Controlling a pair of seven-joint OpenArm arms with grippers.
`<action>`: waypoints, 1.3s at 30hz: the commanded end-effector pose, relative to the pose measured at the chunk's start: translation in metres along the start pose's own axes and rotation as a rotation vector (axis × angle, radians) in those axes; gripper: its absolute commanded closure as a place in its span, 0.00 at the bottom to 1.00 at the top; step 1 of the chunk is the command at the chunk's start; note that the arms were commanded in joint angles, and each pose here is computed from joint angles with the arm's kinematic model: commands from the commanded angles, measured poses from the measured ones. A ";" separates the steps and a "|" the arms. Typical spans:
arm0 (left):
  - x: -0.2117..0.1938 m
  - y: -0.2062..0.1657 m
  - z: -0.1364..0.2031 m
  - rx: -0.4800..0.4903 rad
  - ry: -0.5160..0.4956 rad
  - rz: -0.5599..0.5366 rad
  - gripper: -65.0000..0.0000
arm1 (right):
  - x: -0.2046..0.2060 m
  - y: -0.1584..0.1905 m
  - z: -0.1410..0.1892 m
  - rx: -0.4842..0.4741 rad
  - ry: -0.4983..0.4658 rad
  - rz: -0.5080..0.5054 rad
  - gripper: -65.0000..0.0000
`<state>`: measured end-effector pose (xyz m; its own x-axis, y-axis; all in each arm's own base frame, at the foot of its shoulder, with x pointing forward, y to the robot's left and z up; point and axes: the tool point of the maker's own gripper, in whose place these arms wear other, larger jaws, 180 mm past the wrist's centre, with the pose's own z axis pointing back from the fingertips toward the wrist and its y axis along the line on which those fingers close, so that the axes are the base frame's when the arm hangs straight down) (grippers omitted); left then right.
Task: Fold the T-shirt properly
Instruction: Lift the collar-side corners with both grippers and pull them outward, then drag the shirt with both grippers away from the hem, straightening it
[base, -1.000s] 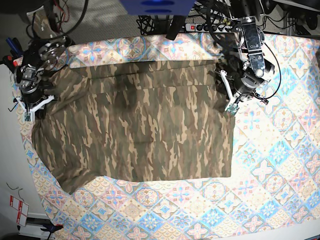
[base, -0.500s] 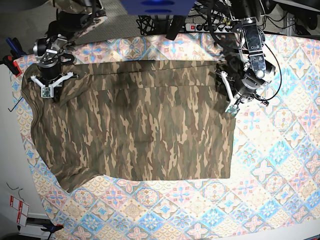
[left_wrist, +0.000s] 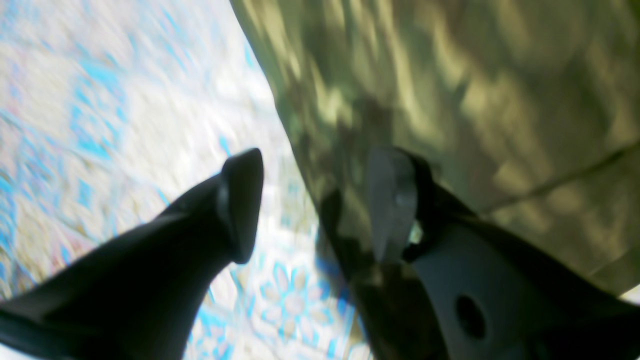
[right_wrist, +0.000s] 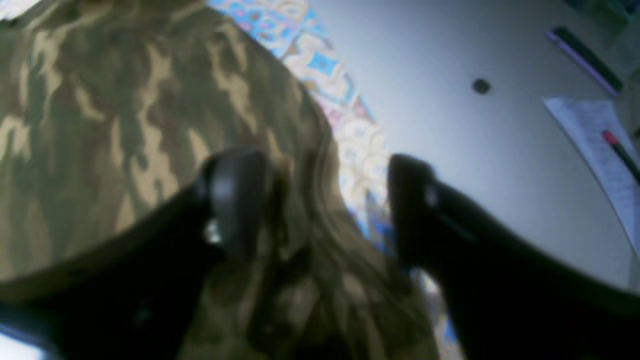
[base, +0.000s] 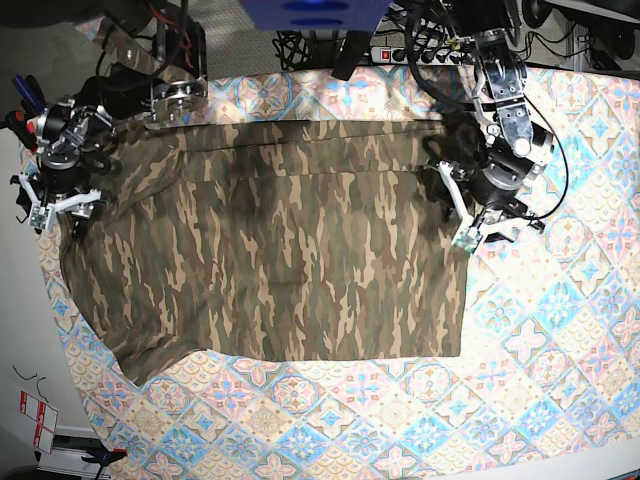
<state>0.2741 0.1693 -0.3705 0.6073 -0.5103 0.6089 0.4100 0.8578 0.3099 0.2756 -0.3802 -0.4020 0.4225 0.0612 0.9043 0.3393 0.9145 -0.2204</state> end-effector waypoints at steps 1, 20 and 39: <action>0.006 0.005 0.006 0.020 -0.026 -0.002 0.48 | 0.028 -0.013 -0.001 -0.048 -0.092 -0.015 0.32; -0.090 0.015 0.031 0.039 0.190 0.006 0.37 | -0.065 -0.067 0.003 -0.097 0.415 -0.124 0.11; -0.119 -0.056 -0.031 -0.236 0.304 -0.021 0.52 | -0.119 -0.047 0.001 0.036 0.559 -0.190 0.41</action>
<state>0.2074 0.1878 -0.4791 0.7566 -0.5450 0.3612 0.5306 0.8346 0.1479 0.2220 -0.4347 -0.4870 0.6642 -0.3215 0.6749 0.4528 0.8914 -0.0210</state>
